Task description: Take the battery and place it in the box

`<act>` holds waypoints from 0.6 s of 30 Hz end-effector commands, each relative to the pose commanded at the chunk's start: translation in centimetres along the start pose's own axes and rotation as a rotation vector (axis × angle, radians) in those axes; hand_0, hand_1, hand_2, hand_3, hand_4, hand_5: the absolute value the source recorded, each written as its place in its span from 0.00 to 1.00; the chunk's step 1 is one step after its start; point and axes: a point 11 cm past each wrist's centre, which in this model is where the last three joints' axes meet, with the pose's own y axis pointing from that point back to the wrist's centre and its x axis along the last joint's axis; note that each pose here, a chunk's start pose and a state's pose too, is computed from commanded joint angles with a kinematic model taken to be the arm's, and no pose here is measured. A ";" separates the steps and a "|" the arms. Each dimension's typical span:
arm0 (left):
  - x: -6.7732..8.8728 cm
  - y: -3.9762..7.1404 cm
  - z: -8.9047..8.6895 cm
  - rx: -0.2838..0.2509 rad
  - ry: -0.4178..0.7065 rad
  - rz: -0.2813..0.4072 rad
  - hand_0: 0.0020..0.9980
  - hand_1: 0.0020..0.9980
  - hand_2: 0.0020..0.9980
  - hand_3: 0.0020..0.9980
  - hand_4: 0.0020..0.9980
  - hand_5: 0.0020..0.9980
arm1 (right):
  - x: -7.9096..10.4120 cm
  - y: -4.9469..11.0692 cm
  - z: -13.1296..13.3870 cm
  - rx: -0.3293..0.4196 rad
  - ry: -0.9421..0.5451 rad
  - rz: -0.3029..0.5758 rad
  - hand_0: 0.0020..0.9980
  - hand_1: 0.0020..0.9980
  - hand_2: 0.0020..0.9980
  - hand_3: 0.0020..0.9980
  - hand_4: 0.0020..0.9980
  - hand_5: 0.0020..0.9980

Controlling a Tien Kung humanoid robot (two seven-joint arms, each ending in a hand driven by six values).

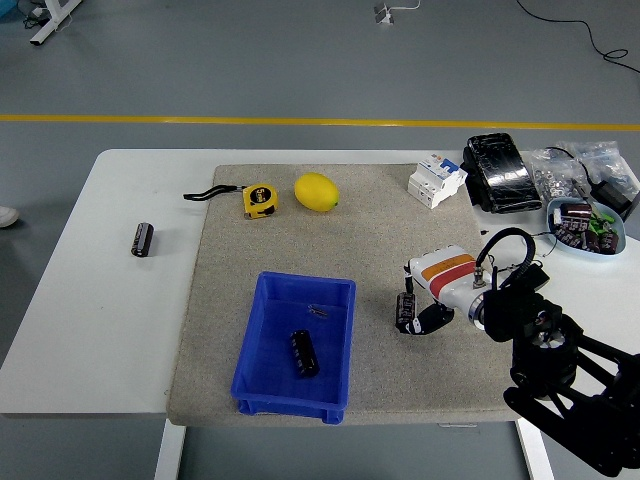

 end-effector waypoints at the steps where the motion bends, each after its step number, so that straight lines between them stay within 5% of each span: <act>1: 0.0 0.0 0.0 0.001 -0.001 0.000 0.70 0.67 0.73 0.63 0.65 0.67 | 0.2 0.0 0.0 0.001 -0.002 0.007 0.08 0.08 0.17 0.48 1.00 0.40; 12: 0.4 0.0 0.2 -0.004 -0.001 0.009 0.70 0.67 0.73 0.63 0.65 0.67 | 6.0 1.7 -1.5 0.053 -0.039 0.184 0.08 0.08 0.17 0.48 1.00 0.39; 18: 0.5 0.0 0.3 -0.006 0.003 0.012 0.70 0.67 0.73 0.63 0.65 0.67 | 8.4 3.5 -4.4 0.152 -0.065 0.269 0.08 0.08 0.17 0.49 1.00 0.38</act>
